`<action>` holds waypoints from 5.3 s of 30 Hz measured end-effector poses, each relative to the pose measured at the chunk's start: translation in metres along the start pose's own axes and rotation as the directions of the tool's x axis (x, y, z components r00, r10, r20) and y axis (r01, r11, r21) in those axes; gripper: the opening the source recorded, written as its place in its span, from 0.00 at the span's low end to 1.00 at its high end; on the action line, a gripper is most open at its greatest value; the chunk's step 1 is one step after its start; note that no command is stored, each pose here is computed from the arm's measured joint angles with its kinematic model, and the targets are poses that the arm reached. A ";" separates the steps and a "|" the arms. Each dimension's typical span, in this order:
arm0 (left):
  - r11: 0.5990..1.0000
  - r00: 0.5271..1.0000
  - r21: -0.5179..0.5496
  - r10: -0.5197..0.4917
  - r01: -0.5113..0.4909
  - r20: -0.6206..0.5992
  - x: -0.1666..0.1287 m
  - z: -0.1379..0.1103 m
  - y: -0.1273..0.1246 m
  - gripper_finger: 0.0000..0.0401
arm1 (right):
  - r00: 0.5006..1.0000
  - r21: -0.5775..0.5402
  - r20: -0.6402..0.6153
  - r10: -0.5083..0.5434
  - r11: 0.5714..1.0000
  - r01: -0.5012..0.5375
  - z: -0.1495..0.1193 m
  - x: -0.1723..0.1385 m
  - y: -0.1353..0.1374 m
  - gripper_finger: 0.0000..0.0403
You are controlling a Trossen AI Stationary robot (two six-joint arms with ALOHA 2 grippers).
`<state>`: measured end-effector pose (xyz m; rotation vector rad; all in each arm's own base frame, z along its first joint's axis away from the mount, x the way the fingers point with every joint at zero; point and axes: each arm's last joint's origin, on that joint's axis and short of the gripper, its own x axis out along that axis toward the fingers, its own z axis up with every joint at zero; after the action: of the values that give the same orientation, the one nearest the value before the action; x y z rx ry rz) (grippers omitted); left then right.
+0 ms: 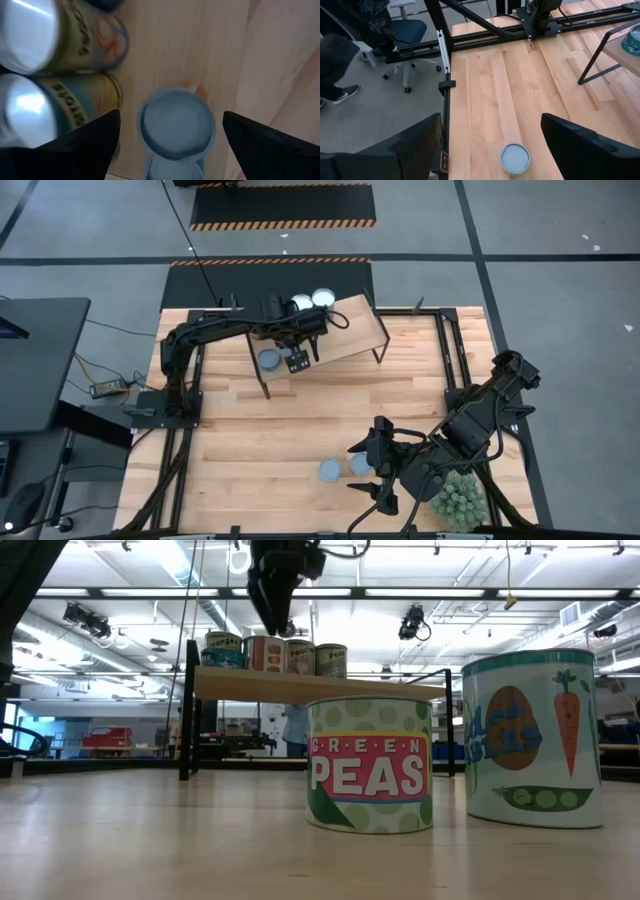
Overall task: Pick and place cans onto a shelf
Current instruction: Put the canned green peas on the shelf
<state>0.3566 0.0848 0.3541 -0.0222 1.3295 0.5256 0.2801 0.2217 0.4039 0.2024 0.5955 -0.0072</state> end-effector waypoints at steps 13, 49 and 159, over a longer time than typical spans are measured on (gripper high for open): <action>0.985 0.953 -0.064 -0.137 0.160 0.269 -0.077 0.003 -0.001 0.89 | 1.000 -0.034 -0.017 -0.008 0.999 0.008 -0.001 -0.001 -0.002 0.86; 0.853 0.776 0.214 -0.521 0.476 0.355 -0.091 -0.094 -0.259 0.89 | 0.978 -0.039 -0.185 -0.097 0.995 0.092 -0.024 -0.054 -0.018 0.86; 0.929 0.896 -0.234 -0.175 0.287 0.407 0.046 -0.033 -0.203 0.71 | 0.987 -0.039 -0.092 -0.135 0.990 0.132 -0.020 -0.053 -0.017 0.86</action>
<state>0.4090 -0.0887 0.2464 -0.3058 0.8452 0.4853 0.2245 0.2064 0.4143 0.1307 0.7019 -0.1182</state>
